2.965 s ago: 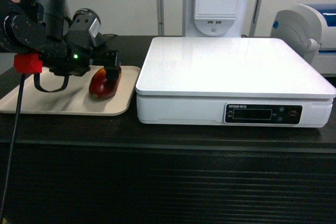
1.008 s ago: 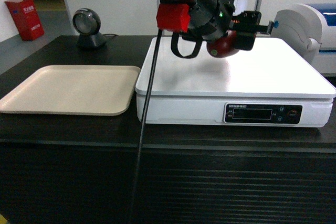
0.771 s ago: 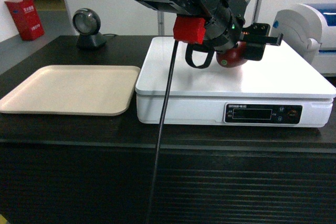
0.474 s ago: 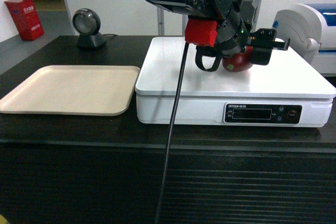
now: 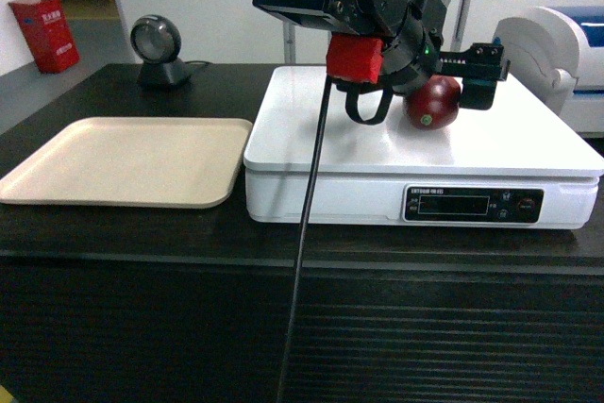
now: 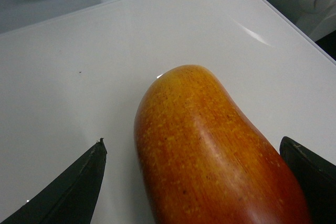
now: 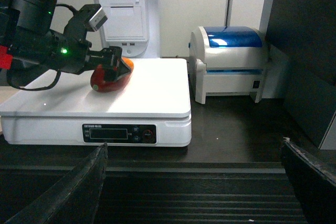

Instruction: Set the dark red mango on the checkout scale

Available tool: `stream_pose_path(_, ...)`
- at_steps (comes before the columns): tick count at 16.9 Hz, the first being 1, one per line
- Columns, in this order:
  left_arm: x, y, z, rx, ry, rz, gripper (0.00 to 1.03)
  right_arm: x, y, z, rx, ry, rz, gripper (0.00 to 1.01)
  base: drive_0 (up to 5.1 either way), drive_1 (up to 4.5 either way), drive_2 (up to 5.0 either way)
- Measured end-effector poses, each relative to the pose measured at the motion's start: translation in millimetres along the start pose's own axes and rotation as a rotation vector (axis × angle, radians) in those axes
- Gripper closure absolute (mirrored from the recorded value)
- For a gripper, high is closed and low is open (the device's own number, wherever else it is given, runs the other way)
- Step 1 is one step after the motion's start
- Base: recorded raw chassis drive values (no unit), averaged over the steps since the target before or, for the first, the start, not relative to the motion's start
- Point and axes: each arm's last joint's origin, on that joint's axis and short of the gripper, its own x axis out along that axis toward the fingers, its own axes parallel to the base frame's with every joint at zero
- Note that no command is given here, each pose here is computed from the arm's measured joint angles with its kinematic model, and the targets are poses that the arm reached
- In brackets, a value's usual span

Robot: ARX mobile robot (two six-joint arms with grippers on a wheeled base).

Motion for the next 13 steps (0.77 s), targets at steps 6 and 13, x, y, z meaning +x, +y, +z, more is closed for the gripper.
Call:
stream_pose_path(6,-83,5.8,62.0,0.045,-0.317,0.016,0.05,0,0.0,0.0,0.000,0.000,0.000,0.03,0.0,0.00,0.0)
stream_pose_path(13,-219,65.5,65.0,0.136,-0.639,0.197,0.05,0,0.0,0.0,0.000,0.000,0.000,0.03,0.0,0.00,0.0)
